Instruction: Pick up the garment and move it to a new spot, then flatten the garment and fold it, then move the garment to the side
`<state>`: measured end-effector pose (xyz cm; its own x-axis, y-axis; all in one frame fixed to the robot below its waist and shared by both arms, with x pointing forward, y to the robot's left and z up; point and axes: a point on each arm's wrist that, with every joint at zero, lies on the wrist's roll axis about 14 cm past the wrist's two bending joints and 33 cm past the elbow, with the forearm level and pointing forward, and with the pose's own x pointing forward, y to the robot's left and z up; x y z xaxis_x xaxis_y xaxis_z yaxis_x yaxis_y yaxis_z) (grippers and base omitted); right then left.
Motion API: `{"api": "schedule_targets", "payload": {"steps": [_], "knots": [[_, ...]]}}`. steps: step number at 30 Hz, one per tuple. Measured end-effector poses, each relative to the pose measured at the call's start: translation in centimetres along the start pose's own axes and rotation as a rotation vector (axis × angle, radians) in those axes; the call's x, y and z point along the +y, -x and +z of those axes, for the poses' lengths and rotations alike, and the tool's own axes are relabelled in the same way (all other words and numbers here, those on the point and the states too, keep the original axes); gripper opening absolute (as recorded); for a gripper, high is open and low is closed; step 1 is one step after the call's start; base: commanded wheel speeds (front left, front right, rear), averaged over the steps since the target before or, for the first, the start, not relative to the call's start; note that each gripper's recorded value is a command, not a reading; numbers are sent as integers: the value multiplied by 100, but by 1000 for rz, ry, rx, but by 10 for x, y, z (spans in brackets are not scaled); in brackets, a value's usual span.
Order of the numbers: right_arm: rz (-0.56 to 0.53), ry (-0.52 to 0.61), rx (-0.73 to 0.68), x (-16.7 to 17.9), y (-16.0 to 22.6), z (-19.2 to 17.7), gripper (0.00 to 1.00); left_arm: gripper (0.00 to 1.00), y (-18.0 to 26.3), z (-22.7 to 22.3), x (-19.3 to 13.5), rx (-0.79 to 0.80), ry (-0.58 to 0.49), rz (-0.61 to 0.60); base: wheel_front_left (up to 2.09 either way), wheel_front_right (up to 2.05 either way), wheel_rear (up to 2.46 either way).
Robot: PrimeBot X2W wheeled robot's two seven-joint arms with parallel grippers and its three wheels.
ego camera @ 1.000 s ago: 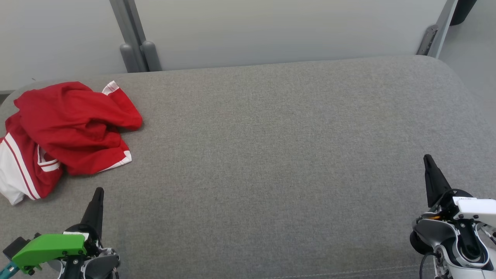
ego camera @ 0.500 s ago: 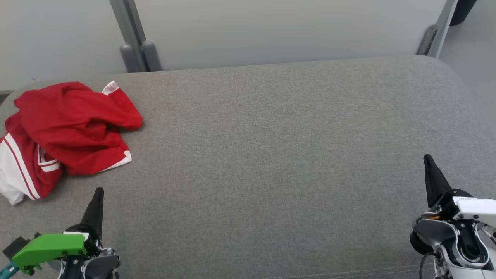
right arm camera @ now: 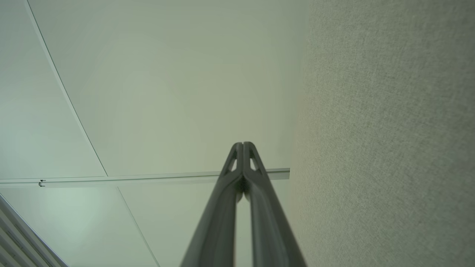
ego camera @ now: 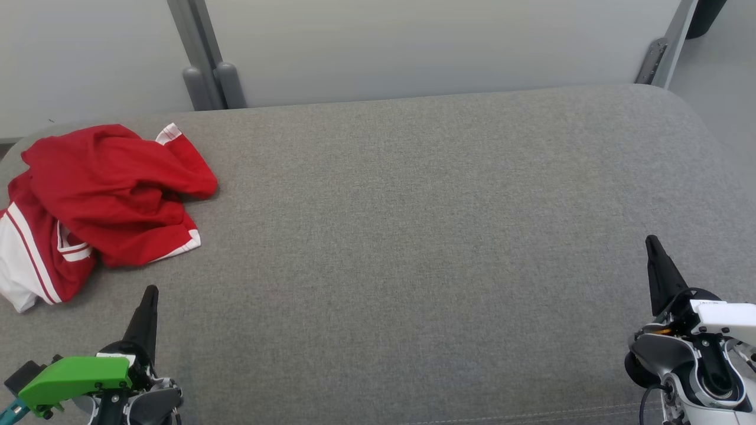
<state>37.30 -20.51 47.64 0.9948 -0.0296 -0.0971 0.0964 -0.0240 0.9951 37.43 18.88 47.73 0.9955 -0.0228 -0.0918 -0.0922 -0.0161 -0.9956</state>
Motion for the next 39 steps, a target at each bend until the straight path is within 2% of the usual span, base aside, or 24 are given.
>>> {"api": "schedule_targets", "payload": {"steps": [39], "knots": [[0, 0, 0, 0, 0, 0, 0, 0, 0, 0, 0, 0, 0, 0, 0, 0, 0]]}}
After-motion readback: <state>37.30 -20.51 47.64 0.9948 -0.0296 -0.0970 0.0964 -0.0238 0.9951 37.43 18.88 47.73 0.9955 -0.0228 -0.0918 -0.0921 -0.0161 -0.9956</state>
